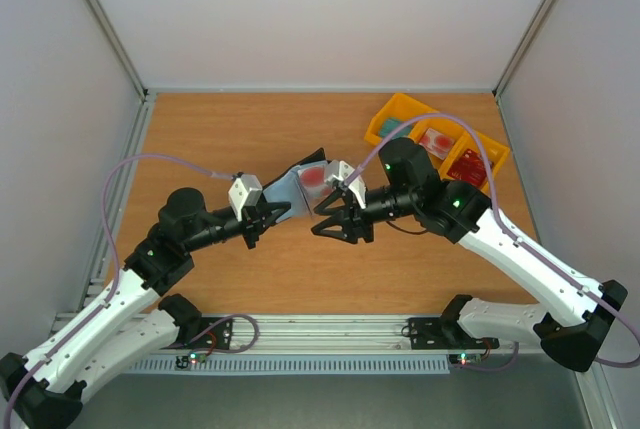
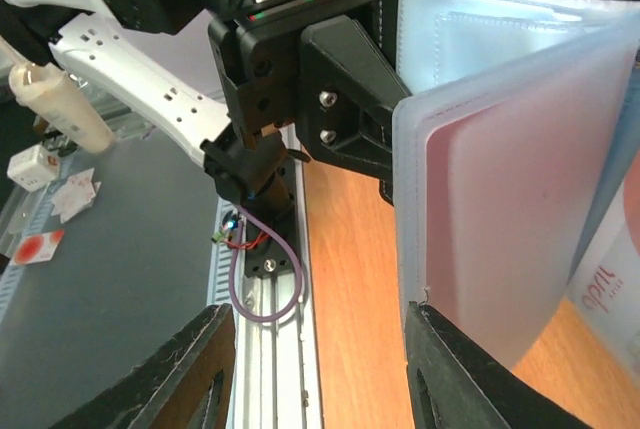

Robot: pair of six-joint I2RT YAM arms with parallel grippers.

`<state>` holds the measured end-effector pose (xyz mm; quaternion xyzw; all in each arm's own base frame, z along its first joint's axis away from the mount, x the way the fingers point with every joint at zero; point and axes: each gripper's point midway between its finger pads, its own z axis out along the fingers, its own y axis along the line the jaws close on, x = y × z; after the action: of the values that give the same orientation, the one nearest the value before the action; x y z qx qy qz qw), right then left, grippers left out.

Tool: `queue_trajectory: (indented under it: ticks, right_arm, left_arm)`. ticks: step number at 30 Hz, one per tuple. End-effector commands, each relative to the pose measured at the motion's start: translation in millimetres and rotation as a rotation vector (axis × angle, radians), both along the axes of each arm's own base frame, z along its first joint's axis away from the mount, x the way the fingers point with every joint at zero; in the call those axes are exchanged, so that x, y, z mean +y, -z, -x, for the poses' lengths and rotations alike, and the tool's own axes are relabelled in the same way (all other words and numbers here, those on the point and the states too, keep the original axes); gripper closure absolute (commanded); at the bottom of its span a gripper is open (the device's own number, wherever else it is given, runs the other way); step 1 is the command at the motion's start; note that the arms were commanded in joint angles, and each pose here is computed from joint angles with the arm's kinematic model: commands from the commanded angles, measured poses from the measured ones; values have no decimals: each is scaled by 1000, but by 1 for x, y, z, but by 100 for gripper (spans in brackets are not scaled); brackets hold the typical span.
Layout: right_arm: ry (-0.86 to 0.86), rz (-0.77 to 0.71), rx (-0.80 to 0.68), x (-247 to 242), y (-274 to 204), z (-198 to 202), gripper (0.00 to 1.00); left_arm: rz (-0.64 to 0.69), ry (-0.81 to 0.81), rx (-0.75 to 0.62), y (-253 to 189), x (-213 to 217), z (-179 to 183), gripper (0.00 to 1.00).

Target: Take the credit cards out of the card holder

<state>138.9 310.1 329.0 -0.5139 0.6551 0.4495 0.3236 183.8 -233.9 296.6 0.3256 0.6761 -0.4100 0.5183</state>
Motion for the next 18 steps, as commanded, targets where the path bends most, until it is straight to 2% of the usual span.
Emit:
queue_trajectory:
  ticks: [1, 3, 6, 9, 18]
  right_arm:
    - [22, -4, -52, -5, -8, -5, 52]
    - [28, -8, -31, 0, -8, -9, 56]
    - [126, 15, -38, 2, -4, -29, 68]
    - [208, -2, -91, -1, -5, -44, 72]
    - [238, -12, -99, 6, -1, -53, 73]
  left_arm:
    - [50, 4, -92, -22, 0, 1, 100]
    - [50, 7, -87, -20, 0, 1, 100]
    - [71, 8, -107, -27, -1, 0, 100]
    - [69, 9, -105, -27, -1, 1, 100]
    - [67, 10, -104, -26, -2, 0, 100]
